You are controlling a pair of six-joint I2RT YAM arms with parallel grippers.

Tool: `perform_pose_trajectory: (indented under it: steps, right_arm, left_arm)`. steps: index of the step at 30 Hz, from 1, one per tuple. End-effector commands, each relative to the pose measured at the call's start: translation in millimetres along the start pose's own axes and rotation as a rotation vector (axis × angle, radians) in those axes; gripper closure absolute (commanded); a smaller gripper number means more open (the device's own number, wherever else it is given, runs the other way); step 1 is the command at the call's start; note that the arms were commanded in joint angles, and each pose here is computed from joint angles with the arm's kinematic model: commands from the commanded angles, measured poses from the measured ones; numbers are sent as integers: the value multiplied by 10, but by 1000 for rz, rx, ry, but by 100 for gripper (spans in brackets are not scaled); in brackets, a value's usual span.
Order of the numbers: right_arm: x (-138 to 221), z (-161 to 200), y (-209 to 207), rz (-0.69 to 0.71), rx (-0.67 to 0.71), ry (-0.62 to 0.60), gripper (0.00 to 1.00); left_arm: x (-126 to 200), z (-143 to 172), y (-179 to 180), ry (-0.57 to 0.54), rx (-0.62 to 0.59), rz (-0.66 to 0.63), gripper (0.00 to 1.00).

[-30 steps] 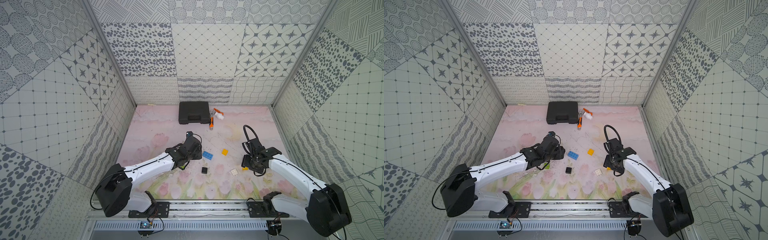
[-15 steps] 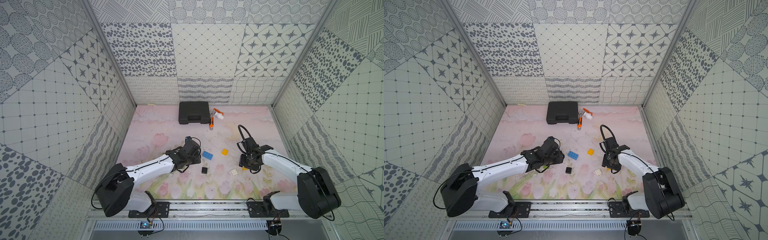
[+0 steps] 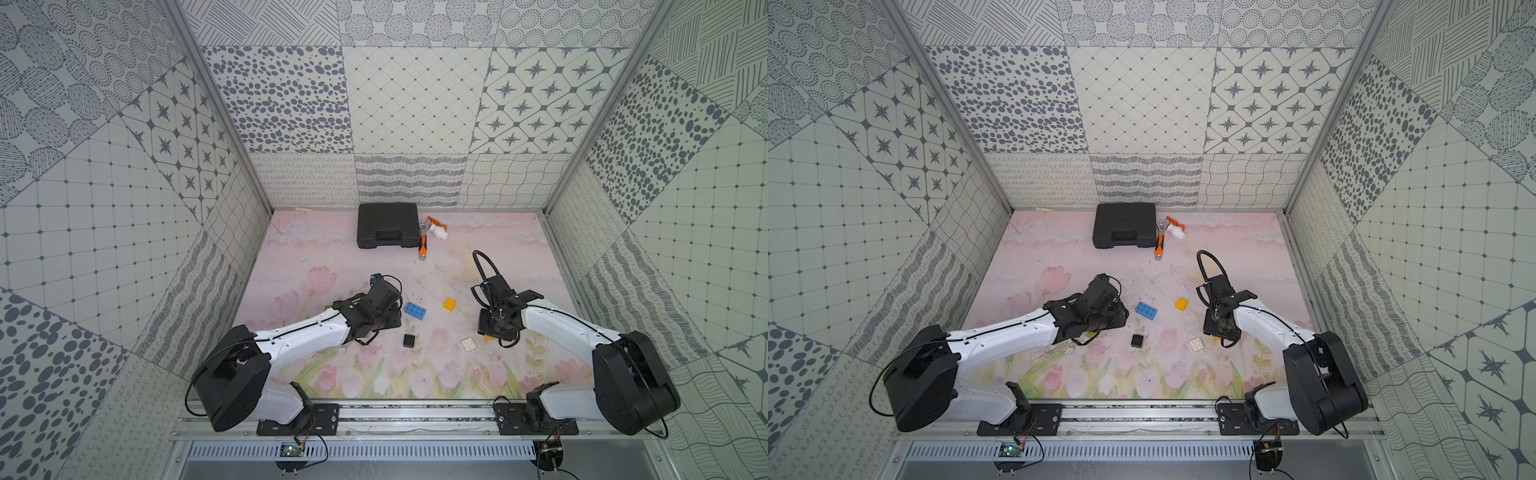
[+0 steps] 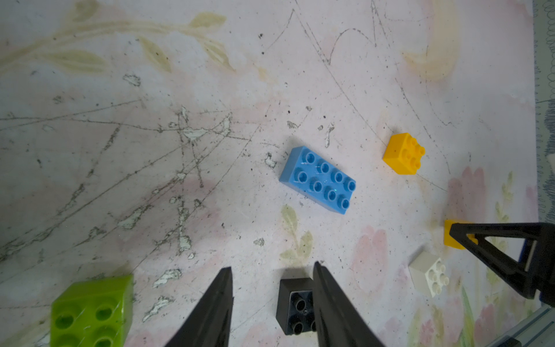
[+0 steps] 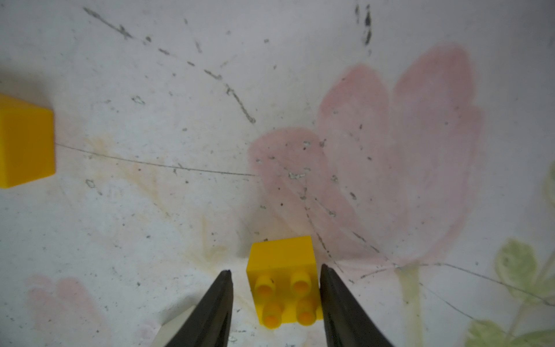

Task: Assemble the number 4 with lego
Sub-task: Pick up the lego brick from the center of the board, then assemble the lego brick with the lego brick.

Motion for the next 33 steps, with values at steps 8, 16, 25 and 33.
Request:
perform_pose_trajectory:
  steps: [8,16,25,33]
  right_arm:
    - [7,-38,68,25,40,-9,70]
    - [536,-253,383,-76,46,-138,73]
    - [597,-703,1016,-139,-44,-189,76]
    - [370,-754,1150,-19,-72,-153,78]
  left_arm:
    - [-32,-3,-30,-3,4,10,54]
    - [-62,-35,-9,-16,19,7,55]
    - [-129,-55,54,5,48,15,56]
    - [-198,-82,184,35,102,30,57]
Point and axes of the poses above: each gripper's point midway between its finger pads, its own x axis back along the fingers, its own y axis along the line the jaws close on, z = x × y, the point moved 9 cm from there along x, back along the fingers, and after that the axes turned 12 degrees about x, right-handed, at the moved point
